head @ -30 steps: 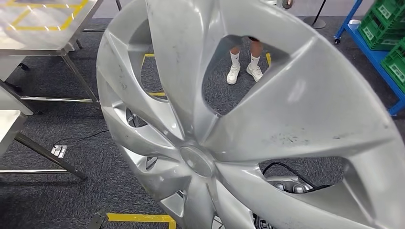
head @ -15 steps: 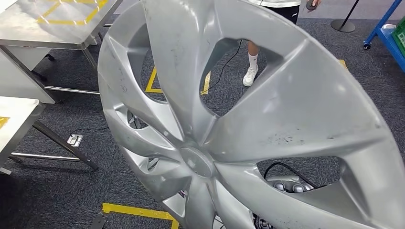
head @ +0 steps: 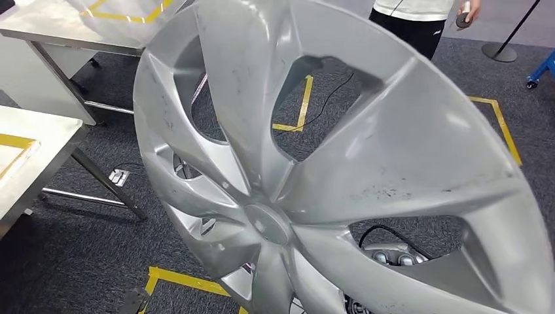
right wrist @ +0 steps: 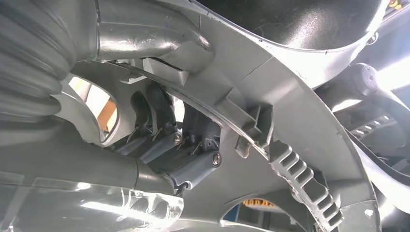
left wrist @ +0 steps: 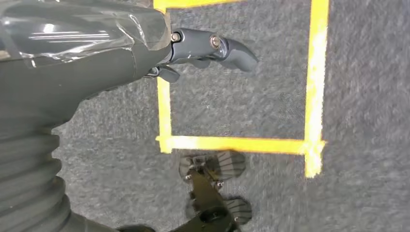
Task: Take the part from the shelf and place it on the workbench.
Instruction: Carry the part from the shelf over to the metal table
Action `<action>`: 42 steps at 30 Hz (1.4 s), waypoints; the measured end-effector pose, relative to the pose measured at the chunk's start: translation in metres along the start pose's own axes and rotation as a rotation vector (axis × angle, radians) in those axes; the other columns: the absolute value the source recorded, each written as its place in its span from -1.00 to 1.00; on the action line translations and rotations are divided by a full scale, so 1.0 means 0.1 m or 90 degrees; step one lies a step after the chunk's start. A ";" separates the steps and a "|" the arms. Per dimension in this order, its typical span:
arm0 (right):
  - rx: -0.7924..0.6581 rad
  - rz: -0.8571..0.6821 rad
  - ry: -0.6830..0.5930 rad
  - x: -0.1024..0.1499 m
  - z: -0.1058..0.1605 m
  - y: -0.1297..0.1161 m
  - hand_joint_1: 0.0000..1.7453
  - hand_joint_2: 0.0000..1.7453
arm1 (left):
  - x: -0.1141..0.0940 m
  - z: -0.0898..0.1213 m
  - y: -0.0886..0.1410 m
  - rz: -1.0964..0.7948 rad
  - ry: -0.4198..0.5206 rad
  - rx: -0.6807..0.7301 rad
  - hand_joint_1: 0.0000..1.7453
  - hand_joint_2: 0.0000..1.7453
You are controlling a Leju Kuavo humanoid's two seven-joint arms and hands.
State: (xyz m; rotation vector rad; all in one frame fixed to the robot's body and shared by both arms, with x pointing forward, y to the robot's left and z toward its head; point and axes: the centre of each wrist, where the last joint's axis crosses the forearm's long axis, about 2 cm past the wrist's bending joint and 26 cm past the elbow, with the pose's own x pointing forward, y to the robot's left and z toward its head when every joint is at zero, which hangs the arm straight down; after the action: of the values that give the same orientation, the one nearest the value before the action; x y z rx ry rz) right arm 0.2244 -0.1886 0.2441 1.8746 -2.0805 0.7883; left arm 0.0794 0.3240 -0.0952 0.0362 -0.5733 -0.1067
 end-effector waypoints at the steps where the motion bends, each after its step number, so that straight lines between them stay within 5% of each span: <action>1: 0.000 0.000 0.000 0.00 0.00 0.00 0.42 1.00 | 0.01 0.00 -0.01 0.000 -0.001 -0.001 -1.00 1.00; 42: 0.003 0.000 0.001 0.01 -0.01 0.02 0.42 1.00 | 0.02 0.00 -0.03 -0.006 -0.002 0.002 -1.00 1.00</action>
State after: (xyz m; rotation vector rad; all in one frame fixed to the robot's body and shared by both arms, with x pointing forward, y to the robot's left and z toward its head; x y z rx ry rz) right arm 0.2224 -0.1895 0.2449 1.8752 -2.0803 0.7942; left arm 0.0808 0.3205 -0.0946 0.0417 -0.5767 -0.1159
